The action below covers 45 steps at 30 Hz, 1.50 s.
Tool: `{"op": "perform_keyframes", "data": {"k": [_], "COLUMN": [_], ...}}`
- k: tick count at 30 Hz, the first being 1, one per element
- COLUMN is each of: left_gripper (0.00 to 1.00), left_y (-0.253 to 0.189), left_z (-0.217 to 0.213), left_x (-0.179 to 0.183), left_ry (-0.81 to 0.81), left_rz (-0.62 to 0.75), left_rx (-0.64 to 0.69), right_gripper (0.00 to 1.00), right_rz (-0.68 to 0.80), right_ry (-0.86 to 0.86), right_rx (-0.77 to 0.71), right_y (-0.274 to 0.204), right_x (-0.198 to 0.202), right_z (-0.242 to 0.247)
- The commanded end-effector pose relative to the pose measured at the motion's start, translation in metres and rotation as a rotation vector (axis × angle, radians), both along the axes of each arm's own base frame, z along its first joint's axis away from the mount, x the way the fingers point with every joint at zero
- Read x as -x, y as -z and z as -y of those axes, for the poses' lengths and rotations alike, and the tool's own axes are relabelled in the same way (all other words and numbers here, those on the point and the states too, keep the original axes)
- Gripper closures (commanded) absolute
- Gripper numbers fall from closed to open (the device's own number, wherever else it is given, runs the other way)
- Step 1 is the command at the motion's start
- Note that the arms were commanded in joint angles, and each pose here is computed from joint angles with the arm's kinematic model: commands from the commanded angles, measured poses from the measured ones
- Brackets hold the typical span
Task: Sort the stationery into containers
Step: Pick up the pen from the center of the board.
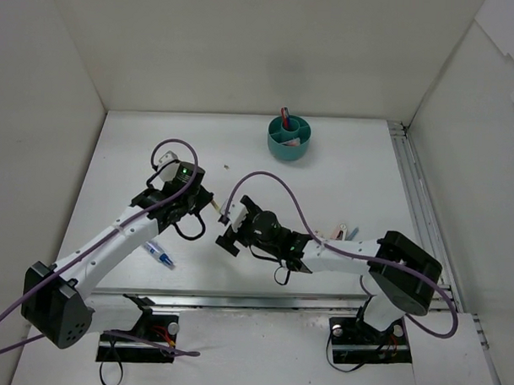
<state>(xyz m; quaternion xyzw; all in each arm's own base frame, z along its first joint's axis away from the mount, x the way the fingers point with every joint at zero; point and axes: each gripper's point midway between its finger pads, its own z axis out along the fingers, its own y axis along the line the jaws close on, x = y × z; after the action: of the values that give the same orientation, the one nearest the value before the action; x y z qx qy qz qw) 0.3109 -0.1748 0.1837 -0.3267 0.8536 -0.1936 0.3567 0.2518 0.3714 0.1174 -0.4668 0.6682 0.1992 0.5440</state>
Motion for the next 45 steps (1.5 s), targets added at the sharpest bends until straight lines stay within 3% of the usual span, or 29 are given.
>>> {"op": "perform_keyframes", "data": {"k": [1, 9, 16, 20, 23, 26, 27, 31, 34, 36, 40, 41, 45], "left_gripper": [1.0, 1.0, 1.0, 0.99, 0.86, 0.53, 0.36, 0.09, 0.0, 0.0, 0.0, 0.0, 0.0], "left_y": [-0.018, -0.02, -0.017, -0.017, -0.02, -0.024, -0.026, -0.033, -0.032, -0.038, -0.034, -0.038, -0.032], "left_z": [0.0, 0.002, 0.002, 0.002, 0.005, 0.007, 0.007, -0.003, -0.018, -0.036, -0.073, -0.08, -0.103], "left_x": [-0.003, 0.001, 0.002, 0.002, -0.001, -0.002, -0.003, 0.0, 0.009, 0.012, 0.023, 0.026, 0.031], "left_ry": [-0.037, -0.023, -0.02, -0.011, 0.02, 0.063, 0.071, 0.082, 0.069, 0.031, -0.045, -0.063, -0.126], "left_rz": [0.056, 0.063, 0.061, 0.065, 0.085, 0.107, 0.115, 0.158, 0.183, 0.221, 0.237, 0.253, 0.244], "left_rx": [0.047, 0.055, 0.05, 0.041, 0.03, 0.007, 0.001, -0.052, -0.088, -0.115, -0.186, -0.191, -0.236], "right_gripper": [0.1, 0.49, 0.78, 1.0, 1.0, 1.0, 1.0, 1.0, 1.0, 1.0, 1.0, 1.0, 1.0], "right_rz": [0.16, 0.197, 0.232, 0.236, 0.259, 0.274, 0.288, 0.31, 0.286, 0.225, 0.199, 0.135, 0.174], "right_ry": [0.071, 0.171, 0.146, 0.112, 0.096, 0.138, 0.167, 0.202, 0.224, 0.217, 0.176, 0.166, 0.201], "right_rx": [-0.175, -0.257, -0.288, -0.291, -0.269, -0.242, -0.235, -0.221, -0.103, 0.066, 0.273, 0.369, 0.46], "right_y": [-0.062, -0.074, -0.086, -0.089, -0.088, -0.083, -0.086, -0.094, -0.086, -0.067, -0.086, -0.068, -0.104], "right_x": [-0.028, -0.046, -0.045, -0.038, -0.037, -0.044, -0.05, -0.074, -0.093, -0.107, -0.139, -0.142, -0.184], "right_z": [-0.024, -0.031, -0.039, -0.039, -0.038, -0.03, -0.023, 0.013, 0.036, 0.061, 0.089, 0.107, 0.129]}}
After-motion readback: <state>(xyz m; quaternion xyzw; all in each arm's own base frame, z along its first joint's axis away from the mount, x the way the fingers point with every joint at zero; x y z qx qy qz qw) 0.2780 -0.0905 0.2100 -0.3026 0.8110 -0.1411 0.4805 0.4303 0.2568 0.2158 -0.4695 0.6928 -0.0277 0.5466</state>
